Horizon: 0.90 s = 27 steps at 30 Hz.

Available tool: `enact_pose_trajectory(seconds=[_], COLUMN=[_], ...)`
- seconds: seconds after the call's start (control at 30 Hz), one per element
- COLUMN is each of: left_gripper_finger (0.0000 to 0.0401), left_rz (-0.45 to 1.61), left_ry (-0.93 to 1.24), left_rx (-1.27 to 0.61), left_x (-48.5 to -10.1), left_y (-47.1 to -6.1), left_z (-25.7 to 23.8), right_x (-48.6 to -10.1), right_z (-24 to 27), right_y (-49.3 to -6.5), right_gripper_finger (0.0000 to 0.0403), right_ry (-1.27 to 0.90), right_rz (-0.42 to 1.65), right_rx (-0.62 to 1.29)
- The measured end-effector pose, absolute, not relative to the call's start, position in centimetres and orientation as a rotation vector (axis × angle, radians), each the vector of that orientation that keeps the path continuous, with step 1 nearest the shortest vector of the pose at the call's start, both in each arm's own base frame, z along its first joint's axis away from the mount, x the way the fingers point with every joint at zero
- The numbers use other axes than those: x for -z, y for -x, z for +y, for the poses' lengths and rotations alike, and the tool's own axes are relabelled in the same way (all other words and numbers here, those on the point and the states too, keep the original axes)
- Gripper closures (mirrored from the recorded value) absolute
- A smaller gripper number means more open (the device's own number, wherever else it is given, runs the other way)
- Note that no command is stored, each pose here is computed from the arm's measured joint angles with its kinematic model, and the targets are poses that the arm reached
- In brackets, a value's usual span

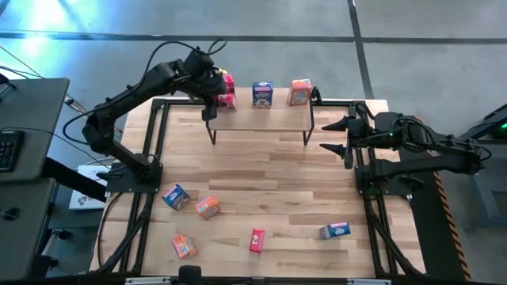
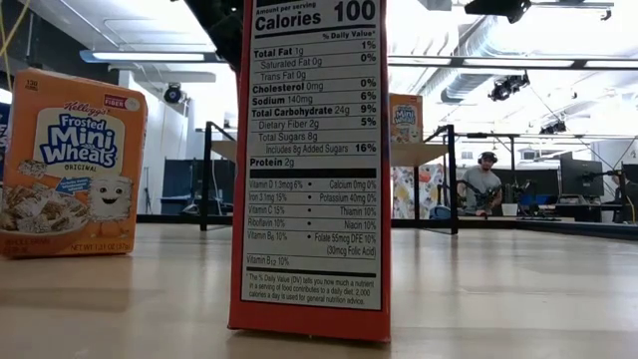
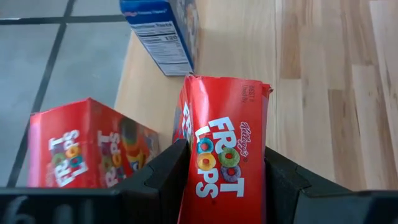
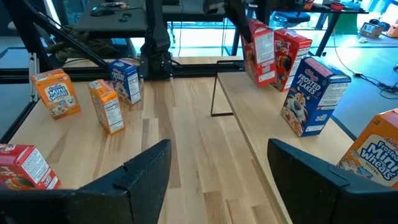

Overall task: Stack cereal on shelf
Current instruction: Put the top red cereal box on the shelf aligned with the other red cereal box

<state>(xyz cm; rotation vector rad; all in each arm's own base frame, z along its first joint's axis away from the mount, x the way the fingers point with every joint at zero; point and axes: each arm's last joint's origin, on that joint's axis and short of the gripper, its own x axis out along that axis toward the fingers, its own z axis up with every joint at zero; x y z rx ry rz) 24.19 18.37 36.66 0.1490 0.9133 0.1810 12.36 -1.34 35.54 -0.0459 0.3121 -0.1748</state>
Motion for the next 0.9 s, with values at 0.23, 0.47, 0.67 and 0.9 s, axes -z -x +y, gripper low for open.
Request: enact_pose_trajectory(seconds=[0.23, 0.47, 0.67, 0.9], left_gripper_finger=[0.0251, 0.0251, 0.0251, 0.0251], left_rz=[0.924, 0.916, 0.916, 0.942], left_ry=[-0.150, -0.137, -0.122, -0.091], left_rx=[-0.188, -0.177, -0.169, -0.150], left_x=[-36.4, -36.4, -36.2, -35.5], left_y=[-24.0, -23.7, -23.8, -24.1], left_z=[19.0, 19.2, 19.3, 19.7], right_x=[-35.5, -35.5, -35.5, -35.5], right_z=[-1.3, -1.3, -1.3, -1.3], right_y=[-12.4, -12.4, -12.4, -12.4], right_gripper_finger=[0.0143, 0.0143, 0.0143, 0.0143], right_ry=[0.046, 0.046, 0.046, 0.046], right_rz=[0.312, 0.312, 0.312, 0.312], right_rx=[0.175, 0.175, 0.175, 0.175])
